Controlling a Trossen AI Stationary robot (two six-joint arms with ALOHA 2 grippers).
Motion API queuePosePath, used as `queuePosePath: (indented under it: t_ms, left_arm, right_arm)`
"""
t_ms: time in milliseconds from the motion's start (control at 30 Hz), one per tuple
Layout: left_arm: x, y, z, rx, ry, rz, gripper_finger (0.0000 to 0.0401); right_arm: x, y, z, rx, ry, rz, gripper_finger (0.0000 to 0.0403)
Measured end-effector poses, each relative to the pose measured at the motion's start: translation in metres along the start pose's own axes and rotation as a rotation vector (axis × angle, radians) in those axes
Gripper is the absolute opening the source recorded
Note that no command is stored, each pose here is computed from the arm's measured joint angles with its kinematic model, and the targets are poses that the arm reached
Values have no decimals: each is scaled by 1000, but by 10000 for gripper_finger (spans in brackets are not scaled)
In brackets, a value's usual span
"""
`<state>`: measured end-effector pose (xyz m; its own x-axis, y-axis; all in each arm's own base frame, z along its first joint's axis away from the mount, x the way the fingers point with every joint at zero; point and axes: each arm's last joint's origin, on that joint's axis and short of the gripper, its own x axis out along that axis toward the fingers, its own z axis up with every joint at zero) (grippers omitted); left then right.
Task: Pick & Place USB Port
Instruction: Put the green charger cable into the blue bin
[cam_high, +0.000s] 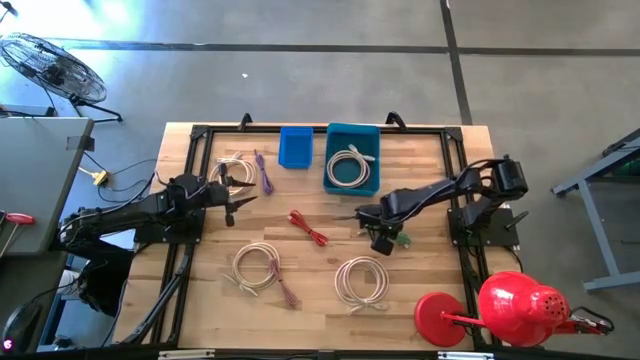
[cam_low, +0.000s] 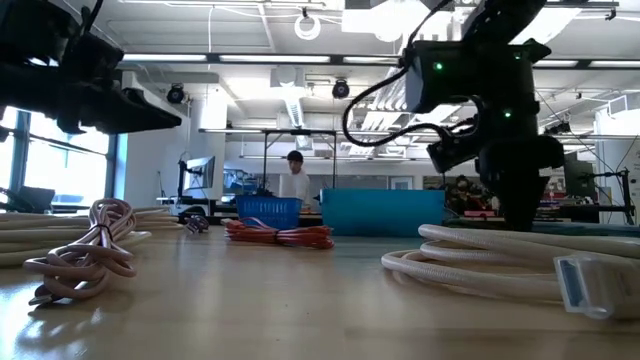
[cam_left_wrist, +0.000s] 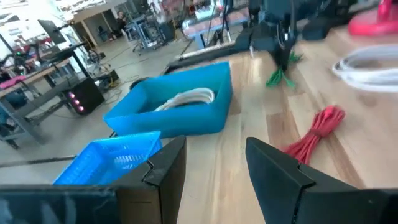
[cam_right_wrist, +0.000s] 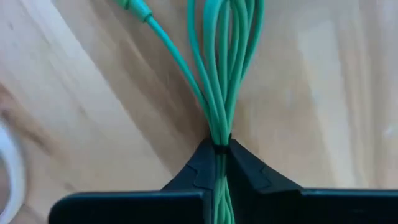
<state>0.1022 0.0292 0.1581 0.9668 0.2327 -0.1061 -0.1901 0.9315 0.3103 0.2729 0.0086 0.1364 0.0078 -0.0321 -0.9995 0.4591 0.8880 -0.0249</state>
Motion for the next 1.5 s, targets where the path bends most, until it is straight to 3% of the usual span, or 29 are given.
queuePosePath:
  t_ms: [233, 333, 700, 900, 1100, 1367, 1500]
  left_arm:
    - [-5, 3, 28, -75, -333, -135, 163]
    - [-7, 3, 35, -80, -416, -165, 163]
    - [-9, 2, 41, -122, -480, -213, 163]
    - [-7, -8, 52, -159, -571, -291, 163]
    - [6, -25, 58, -155, -466, -288, 163]
    - [34, -48, 85, -98, -442, -308, 163]
    - [58, -58, 92, -73, -351, -332, 163]
  right_arm:
    - [-40, 17, 16, -64, -94, -90, 8]
    - [-64, 30, 25, -116, -179, -92, 8]
    - [-146, 83, 48, -381, -646, -74, 8]
    - [-171, 94, 65, -508, -889, -40, 8]
    - [-181, 98, 71, -579, -1008, -50, 8]
    - [-179, 96, 75, -573, -1012, -60, 8]
    - [-179, 97, 74, -577, -1011, -47, 8]
